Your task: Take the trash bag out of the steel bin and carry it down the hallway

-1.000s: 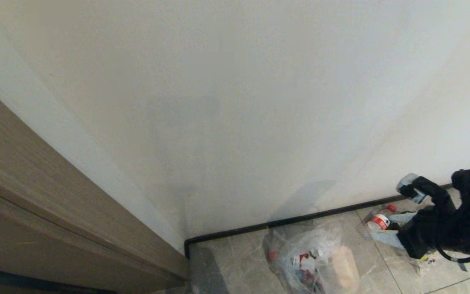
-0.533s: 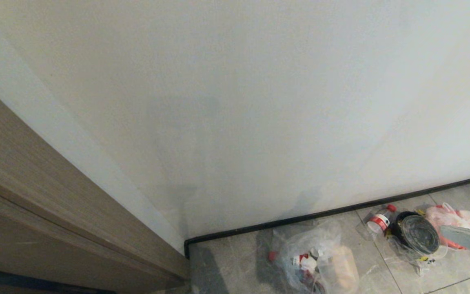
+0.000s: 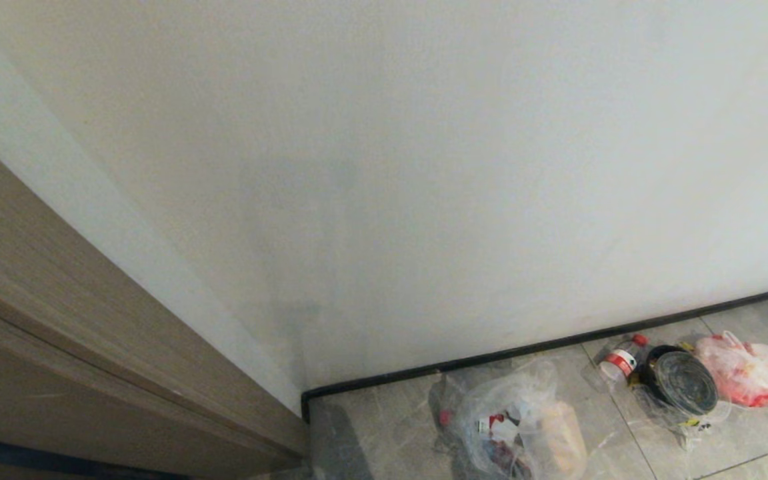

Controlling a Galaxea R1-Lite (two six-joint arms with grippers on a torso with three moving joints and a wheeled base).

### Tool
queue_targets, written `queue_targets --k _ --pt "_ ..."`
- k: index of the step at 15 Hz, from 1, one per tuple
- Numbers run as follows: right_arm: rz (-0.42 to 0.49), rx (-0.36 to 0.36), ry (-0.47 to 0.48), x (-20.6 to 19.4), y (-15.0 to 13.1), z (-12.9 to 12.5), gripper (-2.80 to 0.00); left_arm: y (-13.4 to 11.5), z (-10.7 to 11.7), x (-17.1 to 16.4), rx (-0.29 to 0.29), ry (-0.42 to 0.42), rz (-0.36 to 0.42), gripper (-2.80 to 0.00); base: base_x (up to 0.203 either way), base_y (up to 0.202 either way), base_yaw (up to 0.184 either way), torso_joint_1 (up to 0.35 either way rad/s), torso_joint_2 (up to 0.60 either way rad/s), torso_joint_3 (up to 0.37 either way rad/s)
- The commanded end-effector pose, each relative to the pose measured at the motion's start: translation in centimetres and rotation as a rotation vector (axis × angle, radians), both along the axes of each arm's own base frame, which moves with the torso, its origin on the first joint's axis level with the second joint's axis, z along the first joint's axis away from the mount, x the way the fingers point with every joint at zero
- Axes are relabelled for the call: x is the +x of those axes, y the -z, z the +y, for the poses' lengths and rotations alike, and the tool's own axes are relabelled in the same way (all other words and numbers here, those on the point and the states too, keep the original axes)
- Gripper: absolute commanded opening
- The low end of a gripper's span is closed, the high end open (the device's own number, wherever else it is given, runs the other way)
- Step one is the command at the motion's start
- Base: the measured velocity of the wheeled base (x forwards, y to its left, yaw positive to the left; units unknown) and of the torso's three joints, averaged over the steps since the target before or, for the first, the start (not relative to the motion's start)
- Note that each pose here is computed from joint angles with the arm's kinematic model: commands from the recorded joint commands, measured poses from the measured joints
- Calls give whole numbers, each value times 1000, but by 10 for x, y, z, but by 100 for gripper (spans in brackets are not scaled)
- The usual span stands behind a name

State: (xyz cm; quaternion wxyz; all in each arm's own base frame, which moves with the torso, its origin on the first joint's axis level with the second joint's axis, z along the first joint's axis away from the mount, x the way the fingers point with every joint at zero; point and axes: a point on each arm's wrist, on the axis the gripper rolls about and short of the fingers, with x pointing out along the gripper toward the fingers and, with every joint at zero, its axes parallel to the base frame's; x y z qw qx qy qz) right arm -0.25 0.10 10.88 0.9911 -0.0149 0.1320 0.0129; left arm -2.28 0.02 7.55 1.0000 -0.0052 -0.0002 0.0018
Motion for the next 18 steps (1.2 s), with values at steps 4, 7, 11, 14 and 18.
queue_targets --k 4,7,11,14,18 --pt "-274 -31 96 -26 23 -3 -280 0 0 0 0 -1 2 -280 0 0 0 0 0 0" --pt "-184 -14 13 -24 33 -1 -280 0 0 0 0 -1 2 -280 0 0 0 0 0 0" --pt "-174 -9 19 -25 34 -1 -280 0 0 0 0 -1 2 -280 0 0 0 0 0 0" --pt "-174 3 18 -25 33 -1 -280 0 0 0 0 -1 2 -280 0 0 0 0 0 0" --pt "-175 2 19 -25 33 -1 -280 0 0 0 0 -1 2 -280 0 0 0 0 0 0"
